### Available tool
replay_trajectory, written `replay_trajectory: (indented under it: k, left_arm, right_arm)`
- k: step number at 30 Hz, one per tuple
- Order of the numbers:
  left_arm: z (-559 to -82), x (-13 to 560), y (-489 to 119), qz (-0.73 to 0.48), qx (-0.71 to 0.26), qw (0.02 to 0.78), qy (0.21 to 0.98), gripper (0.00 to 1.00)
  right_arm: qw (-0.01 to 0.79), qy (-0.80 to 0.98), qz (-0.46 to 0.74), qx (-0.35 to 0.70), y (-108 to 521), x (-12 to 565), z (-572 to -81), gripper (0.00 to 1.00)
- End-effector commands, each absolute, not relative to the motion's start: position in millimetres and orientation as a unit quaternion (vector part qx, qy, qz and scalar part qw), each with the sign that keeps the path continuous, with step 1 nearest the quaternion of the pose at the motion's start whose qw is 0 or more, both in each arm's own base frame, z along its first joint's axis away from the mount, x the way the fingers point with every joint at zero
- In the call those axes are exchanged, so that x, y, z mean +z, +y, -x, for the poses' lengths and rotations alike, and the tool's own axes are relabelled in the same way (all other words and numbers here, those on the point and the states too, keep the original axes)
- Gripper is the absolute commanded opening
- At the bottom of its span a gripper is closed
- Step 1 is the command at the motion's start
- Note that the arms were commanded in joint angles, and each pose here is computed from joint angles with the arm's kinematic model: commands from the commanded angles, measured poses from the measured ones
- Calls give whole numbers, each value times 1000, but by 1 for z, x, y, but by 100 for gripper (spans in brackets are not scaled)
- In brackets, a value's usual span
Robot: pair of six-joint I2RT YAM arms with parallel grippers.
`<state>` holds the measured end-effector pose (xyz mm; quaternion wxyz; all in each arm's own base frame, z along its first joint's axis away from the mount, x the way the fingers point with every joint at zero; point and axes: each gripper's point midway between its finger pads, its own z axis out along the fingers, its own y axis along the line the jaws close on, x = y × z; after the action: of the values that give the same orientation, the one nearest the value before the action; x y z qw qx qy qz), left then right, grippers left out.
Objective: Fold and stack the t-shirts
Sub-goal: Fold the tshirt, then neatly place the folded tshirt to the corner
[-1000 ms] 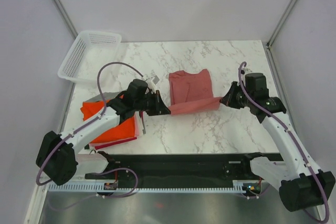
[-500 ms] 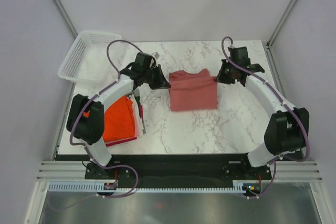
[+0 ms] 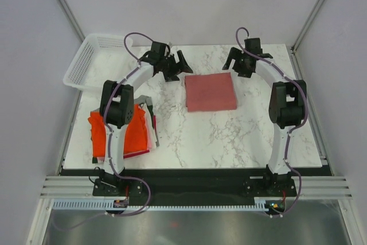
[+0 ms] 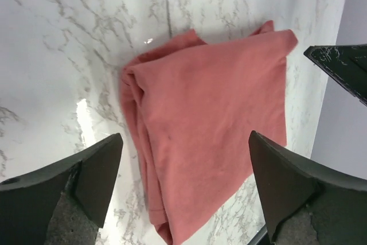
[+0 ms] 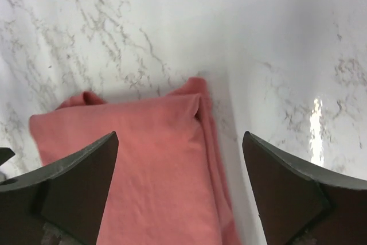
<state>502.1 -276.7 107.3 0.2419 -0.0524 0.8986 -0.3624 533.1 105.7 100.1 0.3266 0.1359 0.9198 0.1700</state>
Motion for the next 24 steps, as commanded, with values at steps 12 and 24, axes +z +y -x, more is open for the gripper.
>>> replay_trajectory:
  k: [12,24]
  left_arm:
    - [-502,89,-257,49,-320,249,913,97]
    - [-503,62,-271,58,-310,228,921,99]
  right_arm:
    - [364,896,-122,223,95,86,-543,88]
    - [346,894,-130,252,104,58,-550,93]
